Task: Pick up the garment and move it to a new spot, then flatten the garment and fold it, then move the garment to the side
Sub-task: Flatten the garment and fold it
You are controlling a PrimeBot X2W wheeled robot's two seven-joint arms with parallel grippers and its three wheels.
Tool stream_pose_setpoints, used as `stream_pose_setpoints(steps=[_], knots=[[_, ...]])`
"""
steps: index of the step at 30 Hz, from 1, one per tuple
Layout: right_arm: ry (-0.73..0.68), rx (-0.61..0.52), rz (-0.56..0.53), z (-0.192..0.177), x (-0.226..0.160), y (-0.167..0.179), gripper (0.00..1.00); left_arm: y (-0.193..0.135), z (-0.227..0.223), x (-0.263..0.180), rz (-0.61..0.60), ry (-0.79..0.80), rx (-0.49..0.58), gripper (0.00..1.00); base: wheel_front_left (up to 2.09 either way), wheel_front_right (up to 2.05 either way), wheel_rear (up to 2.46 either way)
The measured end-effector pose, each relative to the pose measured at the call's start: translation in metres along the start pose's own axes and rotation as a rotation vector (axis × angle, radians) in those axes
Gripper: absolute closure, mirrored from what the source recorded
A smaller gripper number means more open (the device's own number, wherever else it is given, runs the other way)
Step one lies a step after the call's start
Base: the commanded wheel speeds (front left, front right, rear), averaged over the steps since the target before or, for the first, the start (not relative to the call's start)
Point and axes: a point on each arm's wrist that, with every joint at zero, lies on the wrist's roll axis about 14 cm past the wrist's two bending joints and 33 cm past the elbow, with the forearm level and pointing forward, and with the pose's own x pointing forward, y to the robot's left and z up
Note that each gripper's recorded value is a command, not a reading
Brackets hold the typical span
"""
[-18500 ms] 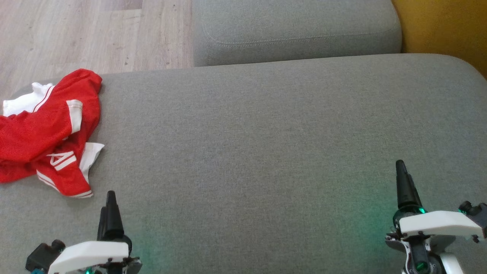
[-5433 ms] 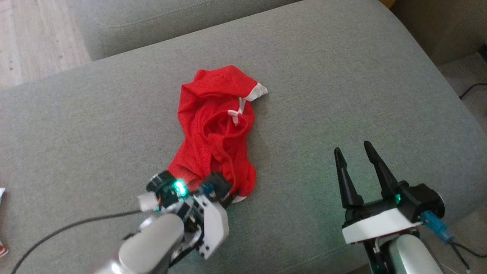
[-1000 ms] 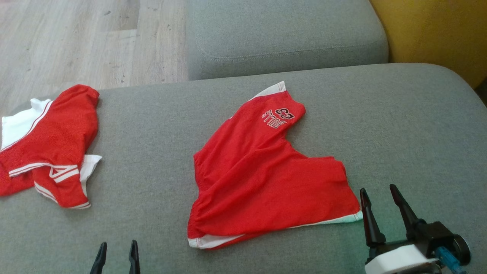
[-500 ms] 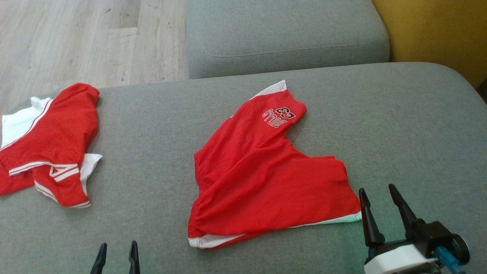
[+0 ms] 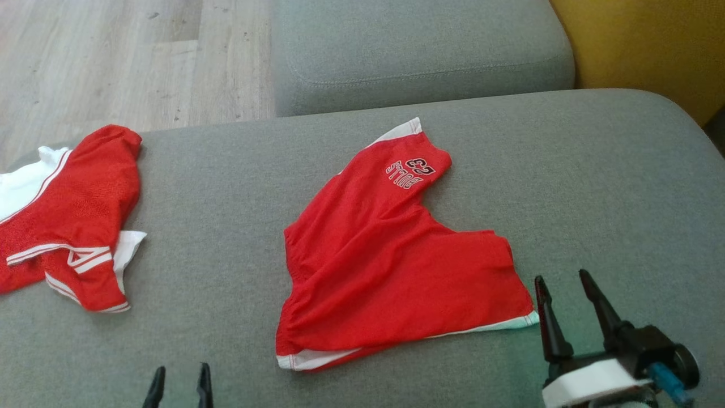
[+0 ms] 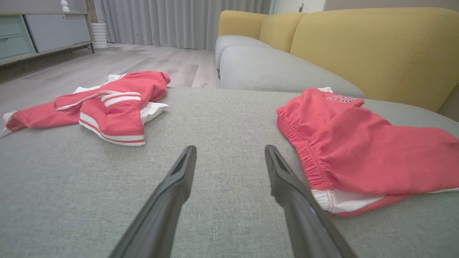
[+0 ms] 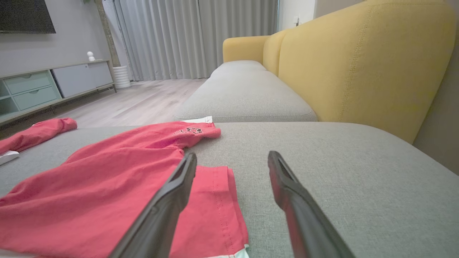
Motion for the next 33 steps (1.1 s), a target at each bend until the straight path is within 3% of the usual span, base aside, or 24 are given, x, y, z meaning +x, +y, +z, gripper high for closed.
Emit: stream_pose_setpoints(steps=[5, 9, 14, 33], knots=[[-0.007, -0.014, -0.016, 0.005, 0.011, -0.007, 0.0, -0.028, -0.027, 0.0, -0.081, 0.089, -0.039, 0.0, 0.0, 0.0, 0.0], [0.205, -0.039, 0.005, -0.036, 0.011, -0.005, 0.0, -0.065, -0.056, -0.003, -0.184, 0.215, -0.124, 0.0, 0.0, 0.0, 0.0], [0.452, -0.041, 0.014, -0.08, 0.0, -0.007, 0.0, -0.088, -0.061, 0.004, -0.26, 0.284, -0.176, 0.0, 0.0, 0.0, 0.0], [0.539, -0.037, 0.023, -0.1, 0.007, -0.006, 0.0, -0.097, -0.067, 0.027, -0.316, 0.335, -0.186, 0.0, 0.0, 0.0, 0.0]])
